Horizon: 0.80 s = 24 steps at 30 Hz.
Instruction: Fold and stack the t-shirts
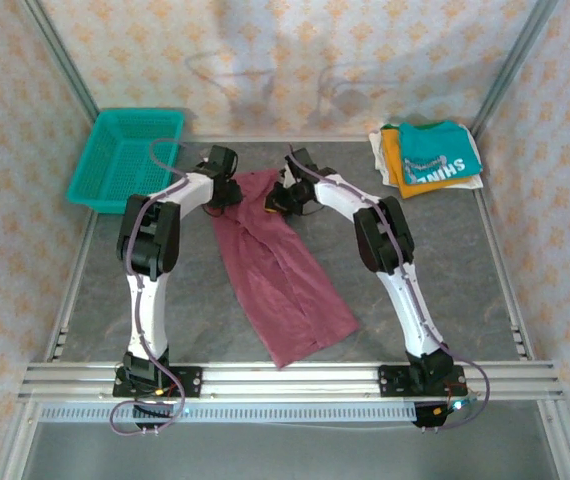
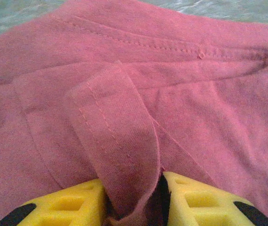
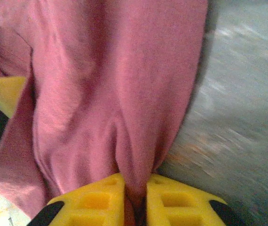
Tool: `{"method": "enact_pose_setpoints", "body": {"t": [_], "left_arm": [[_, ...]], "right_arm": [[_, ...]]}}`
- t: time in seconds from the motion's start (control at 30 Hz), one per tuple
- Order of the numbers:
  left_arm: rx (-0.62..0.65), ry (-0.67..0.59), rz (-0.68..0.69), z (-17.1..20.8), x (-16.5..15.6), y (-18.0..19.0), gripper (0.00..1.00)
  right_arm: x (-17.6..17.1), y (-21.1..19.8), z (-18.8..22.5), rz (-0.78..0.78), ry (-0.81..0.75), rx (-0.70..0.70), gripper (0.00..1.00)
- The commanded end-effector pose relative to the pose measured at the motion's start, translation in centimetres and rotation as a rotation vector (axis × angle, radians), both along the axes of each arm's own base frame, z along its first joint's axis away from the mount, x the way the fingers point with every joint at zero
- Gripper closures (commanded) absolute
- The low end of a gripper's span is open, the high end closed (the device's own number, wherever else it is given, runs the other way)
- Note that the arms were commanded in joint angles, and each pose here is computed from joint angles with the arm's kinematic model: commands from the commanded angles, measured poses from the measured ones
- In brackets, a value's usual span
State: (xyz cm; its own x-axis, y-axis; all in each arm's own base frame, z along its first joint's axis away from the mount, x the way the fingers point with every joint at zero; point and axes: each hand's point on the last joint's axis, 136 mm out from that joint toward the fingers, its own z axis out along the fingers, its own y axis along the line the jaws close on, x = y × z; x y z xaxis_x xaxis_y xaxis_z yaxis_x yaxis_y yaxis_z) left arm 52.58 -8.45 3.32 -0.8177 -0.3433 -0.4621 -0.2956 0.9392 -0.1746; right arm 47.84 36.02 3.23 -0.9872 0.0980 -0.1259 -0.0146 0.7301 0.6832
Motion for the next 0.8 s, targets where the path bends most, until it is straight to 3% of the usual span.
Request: {"method": "enact_pose_setpoints", "body": {"t": [0.0, 0.07, 0.2, 0.43, 0.6, 0.7, 0.77], "left_arm": [[-0.029, -0.108, -0.055, 2.9, 3.2, -1.4, 0.65], [-0.04, -0.125, -0.075, 3.7, 4.1, -2.0, 0.65], [-0.026, -0.195, -0.053, 6.6, 4.2, -1.4, 0.63], [-0.06, -0.272, -0.043, 9.4, 0.3, -1.6, 0.61], [-0.073, -0.209, -0.154, 7.6, -1.9, -4.9, 0.61], [-0.126, -0.195, -0.216, 6.8, -2.5, -7.4, 0.61], [-0.157, -0.217, -0.263, 7.1, -2.5, -9.3, 0.61]], "right_arm": [[1.8, -3.6, 1.4, -0.148, -0.026, -0.006, 0.94], [2.7, -6.4, 1.6, -0.245, -0.042, -0.019, 1.0], [3.3, -11.2, 1.6, -0.4, -0.067, -0.033, 1.0], [3.9, -16.6, 0.1, -0.583, -0.091, -0.058, 1.0], [4.3, -17.5, -0.4, -0.6, -0.108, -0.098, 0.89], [4.5, -18.4, 0.3, -0.587, -0.12, -0.157, 0.73], [4.4, -18.9, 1.0, -0.561, -0.131, -0.21, 0.7]]}}
